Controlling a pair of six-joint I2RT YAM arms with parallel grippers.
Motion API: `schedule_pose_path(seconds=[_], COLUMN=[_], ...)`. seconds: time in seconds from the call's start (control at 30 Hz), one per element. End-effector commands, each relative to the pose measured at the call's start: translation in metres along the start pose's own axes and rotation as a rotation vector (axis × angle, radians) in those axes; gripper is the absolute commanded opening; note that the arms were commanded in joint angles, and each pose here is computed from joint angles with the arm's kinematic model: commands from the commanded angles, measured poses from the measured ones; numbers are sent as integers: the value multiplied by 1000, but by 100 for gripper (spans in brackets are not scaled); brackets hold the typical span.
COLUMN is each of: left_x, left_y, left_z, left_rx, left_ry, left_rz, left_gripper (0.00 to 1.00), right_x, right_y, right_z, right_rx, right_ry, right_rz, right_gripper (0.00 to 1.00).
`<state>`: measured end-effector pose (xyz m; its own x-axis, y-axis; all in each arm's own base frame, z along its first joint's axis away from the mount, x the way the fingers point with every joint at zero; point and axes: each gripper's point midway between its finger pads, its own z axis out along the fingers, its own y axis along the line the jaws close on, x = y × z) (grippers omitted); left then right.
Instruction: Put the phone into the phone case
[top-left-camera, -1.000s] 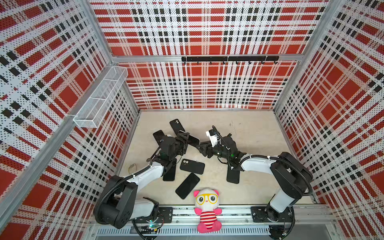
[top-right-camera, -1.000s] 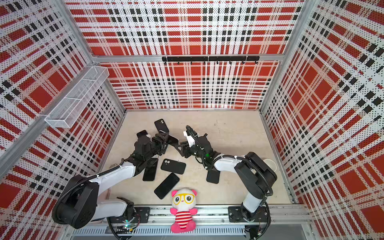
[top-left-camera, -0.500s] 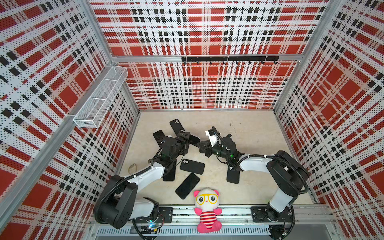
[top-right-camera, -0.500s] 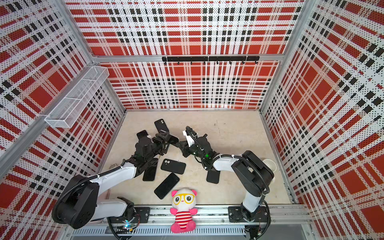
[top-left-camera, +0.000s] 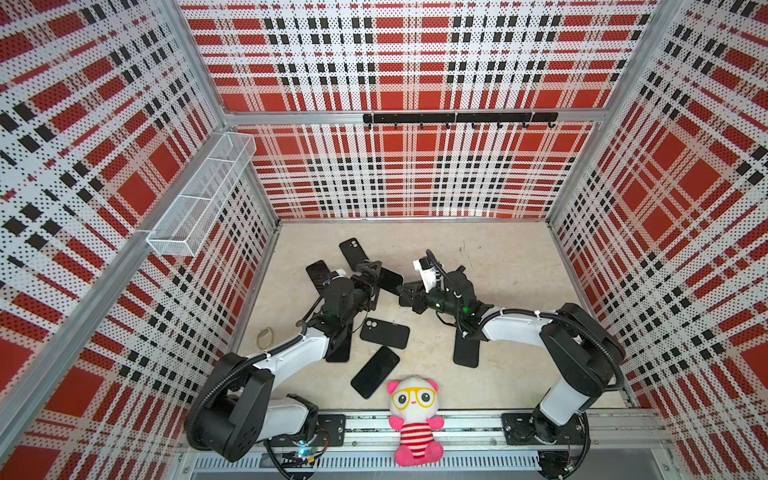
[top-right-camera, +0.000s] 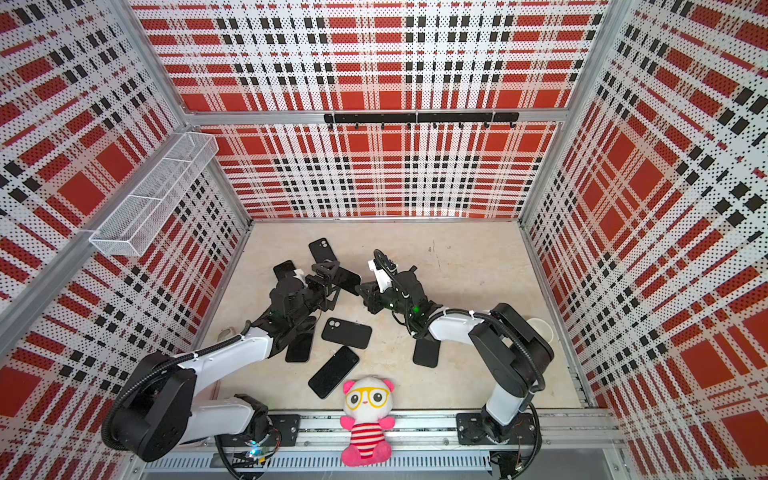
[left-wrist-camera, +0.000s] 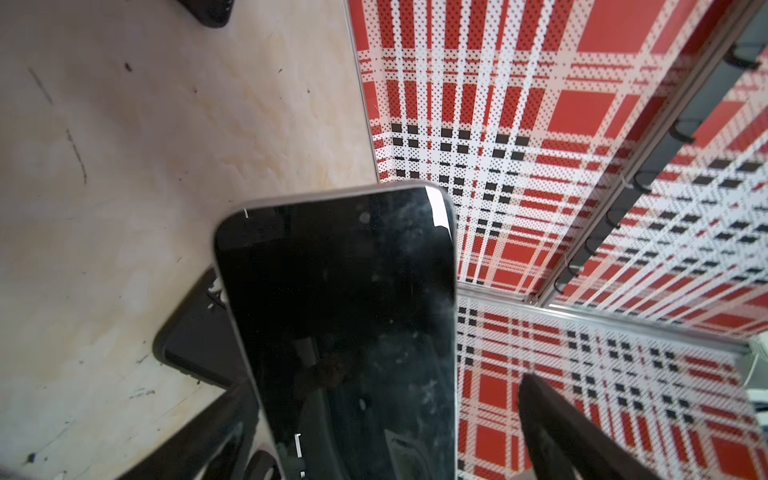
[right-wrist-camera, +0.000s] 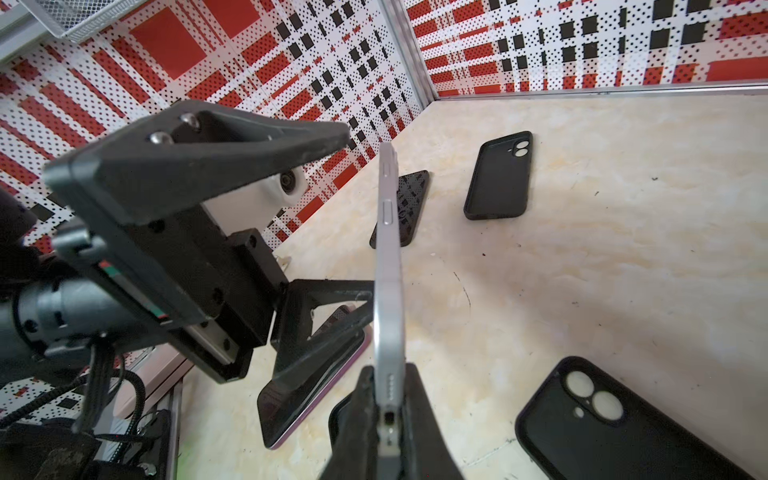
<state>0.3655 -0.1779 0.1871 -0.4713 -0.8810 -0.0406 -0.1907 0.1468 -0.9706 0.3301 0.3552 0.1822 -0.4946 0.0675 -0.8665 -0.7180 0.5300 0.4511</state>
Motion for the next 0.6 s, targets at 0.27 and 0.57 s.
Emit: schedule_pose_path(seconds=[0.27,0.57], left_x=[-32,9], left_y=[-44,-4], left_z=[38,102], left_rx=[-254,-357], left_ry=[-33,355], left_rz=[794,1073], left_gripper=[99,93], right_x=[-37,-32], right_y=[-43,-78], right_z=[-82,-138], right_rx=[197,183], right_ry=[161,319], right_rz=[145,417], right_gripper=[0,2])
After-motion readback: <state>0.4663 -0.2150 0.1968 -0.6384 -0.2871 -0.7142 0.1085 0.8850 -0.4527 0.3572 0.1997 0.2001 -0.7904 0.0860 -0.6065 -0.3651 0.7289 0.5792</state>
